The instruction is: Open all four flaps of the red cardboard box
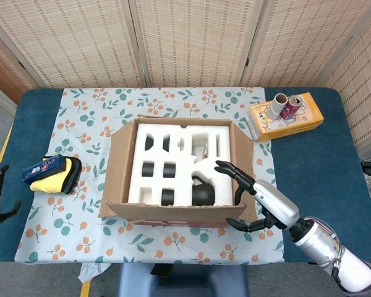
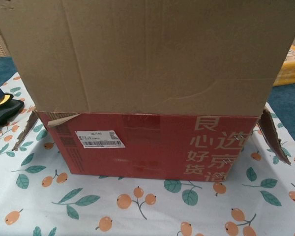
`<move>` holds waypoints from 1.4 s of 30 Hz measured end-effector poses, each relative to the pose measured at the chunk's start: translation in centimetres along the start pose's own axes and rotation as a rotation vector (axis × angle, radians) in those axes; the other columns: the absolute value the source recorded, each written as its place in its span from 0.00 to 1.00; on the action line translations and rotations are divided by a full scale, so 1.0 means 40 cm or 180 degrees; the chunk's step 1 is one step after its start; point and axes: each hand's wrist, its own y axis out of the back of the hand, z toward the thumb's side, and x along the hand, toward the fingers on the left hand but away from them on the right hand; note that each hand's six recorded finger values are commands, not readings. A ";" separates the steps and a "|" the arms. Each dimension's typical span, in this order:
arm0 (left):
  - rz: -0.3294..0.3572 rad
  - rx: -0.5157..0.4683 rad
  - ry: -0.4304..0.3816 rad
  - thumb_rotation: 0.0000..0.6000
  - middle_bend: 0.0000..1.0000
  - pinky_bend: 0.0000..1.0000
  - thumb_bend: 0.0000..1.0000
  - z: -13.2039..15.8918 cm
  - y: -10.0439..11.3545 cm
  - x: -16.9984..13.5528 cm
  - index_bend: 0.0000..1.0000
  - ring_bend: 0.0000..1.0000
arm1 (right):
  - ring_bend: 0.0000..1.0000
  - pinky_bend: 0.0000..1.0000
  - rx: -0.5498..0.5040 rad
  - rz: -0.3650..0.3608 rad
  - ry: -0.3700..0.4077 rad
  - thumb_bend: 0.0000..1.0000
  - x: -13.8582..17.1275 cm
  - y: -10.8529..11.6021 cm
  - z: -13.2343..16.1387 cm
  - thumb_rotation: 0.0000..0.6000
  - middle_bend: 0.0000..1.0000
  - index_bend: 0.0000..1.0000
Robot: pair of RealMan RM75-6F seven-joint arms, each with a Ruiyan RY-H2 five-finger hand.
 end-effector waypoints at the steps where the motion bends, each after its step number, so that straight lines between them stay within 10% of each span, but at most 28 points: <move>1: 0.0002 0.0003 -0.0003 1.00 0.01 0.00 0.38 0.002 0.000 0.000 0.00 0.00 | 0.00 0.50 -0.0009 0.0025 -0.0013 0.38 0.007 -0.006 -0.001 1.00 0.00 0.00; 15: 0.0006 0.0034 -0.0100 1.00 0.01 0.00 0.38 0.020 -0.004 -0.002 0.00 0.00 | 0.00 0.50 0.0043 0.0298 -0.0174 0.38 0.124 -0.107 -0.032 1.00 0.00 0.00; 42: 0.0002 0.0036 -0.0112 1.00 0.01 0.00 0.38 0.024 -0.006 0.002 0.00 0.00 | 0.00 0.46 -0.0053 0.0261 -0.0580 0.39 0.265 -0.107 -0.112 1.00 0.00 0.00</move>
